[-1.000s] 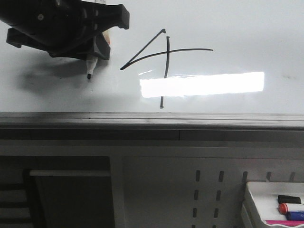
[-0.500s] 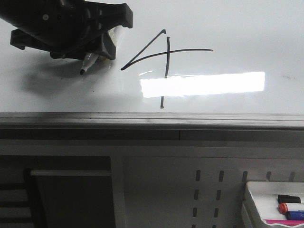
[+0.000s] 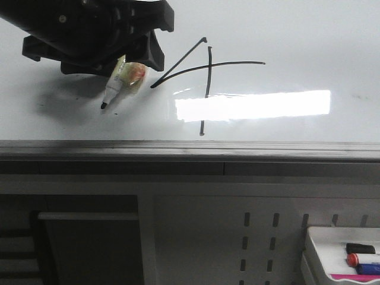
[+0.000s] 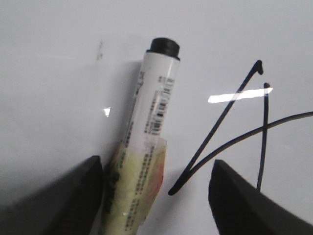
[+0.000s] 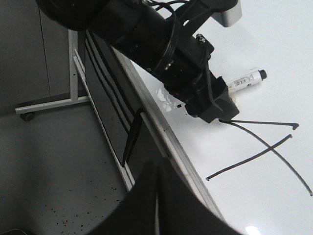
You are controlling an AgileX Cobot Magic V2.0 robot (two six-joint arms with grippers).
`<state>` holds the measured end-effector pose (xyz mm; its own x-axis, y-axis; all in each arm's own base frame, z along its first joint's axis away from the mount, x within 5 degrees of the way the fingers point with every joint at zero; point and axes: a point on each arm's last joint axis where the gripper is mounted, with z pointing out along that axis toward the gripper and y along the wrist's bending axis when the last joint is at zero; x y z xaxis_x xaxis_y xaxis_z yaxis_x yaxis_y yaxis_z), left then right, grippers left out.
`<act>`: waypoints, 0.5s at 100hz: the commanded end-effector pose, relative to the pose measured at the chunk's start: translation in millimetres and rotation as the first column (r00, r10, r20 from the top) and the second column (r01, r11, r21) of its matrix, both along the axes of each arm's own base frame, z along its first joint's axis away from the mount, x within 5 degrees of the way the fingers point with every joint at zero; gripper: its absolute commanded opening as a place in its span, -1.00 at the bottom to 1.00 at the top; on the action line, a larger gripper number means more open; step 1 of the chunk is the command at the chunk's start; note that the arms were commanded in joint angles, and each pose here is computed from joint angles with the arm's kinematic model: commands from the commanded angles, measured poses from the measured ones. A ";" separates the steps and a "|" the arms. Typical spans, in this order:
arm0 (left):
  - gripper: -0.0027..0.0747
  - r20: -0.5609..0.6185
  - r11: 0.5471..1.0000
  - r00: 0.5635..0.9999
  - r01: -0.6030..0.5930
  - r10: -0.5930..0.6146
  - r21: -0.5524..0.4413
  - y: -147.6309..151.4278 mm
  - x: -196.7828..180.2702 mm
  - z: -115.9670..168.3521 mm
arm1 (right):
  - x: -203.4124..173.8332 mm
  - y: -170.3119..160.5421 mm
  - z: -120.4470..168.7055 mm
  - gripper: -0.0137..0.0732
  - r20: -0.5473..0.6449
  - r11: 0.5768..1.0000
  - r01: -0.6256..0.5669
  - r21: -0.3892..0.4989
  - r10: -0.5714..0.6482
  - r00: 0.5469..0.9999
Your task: Write number 4 on whiteboard
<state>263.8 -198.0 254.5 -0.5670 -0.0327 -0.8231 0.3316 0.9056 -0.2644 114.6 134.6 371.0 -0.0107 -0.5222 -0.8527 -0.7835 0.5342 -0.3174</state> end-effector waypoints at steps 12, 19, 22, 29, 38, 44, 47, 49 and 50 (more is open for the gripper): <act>0.36 0.058 0.995 0.994 -0.097 0.097 -0.005 14.1 3.2 16.6 | -0.1 -1.5 19.4 -0.83 0.080 0.996 -0.005 0.084 -0.001 0.997; 0.37 0.089 0.996 0.992 -0.090 0.091 -0.023 17.1 -1.0 27.9 | -0.9 -3.9 21.0 -0.83 0.095 0.997 -0.003 0.083 -0.005 0.995; 0.37 0.100 0.996 0.991 -0.086 0.089 -0.036 18.5 -3.3 33.2 | -1.5 -5.5 22.1 -0.83 0.100 0.996 0.000 0.086 -0.008 0.995; 0.37 0.131 0.995 0.988 -0.070 0.078 -0.068 22.0 -9.8 47.0 | -2.3 -9.4 24.3 -0.83 0.114 0.996 0.009 0.092 -0.019 0.993; 0.37 0.180 0.992 0.980 -0.061 0.080 -0.107 29.3 -19.3 66.4 | -3.3 -15.9 27.1 -0.83 0.129 0.994 0.027 0.103 -0.041 0.991; 0.36 0.234 0.994 0.970 -0.042 0.066 -0.105 34.4 -26.0 79.4 | -5.2 -22.6 30.0 -0.83 0.142 0.992 0.044 0.118 -0.061 0.988; 0.35 0.266 0.994 0.962 -0.033 0.061 -0.107 38.2 -30.7 87.5 | -6.5 -26.3 30.4 -0.83 0.148 0.991 0.053 0.124 -0.071 0.986; 0.35 0.277 0.994 0.959 -0.030 0.058 -0.106 39.8 -32.8 90.2 | -7.0 -28.0 30.5 -0.83 0.152 0.990 0.057 0.127 -0.076 0.985; 0.34 0.287 0.994 0.956 -0.028 0.058 -0.107 41.6 -35.0 92.9 | -7.2 -29.0 30.3 -0.83 0.154 0.990 0.060 0.130 -0.080 0.985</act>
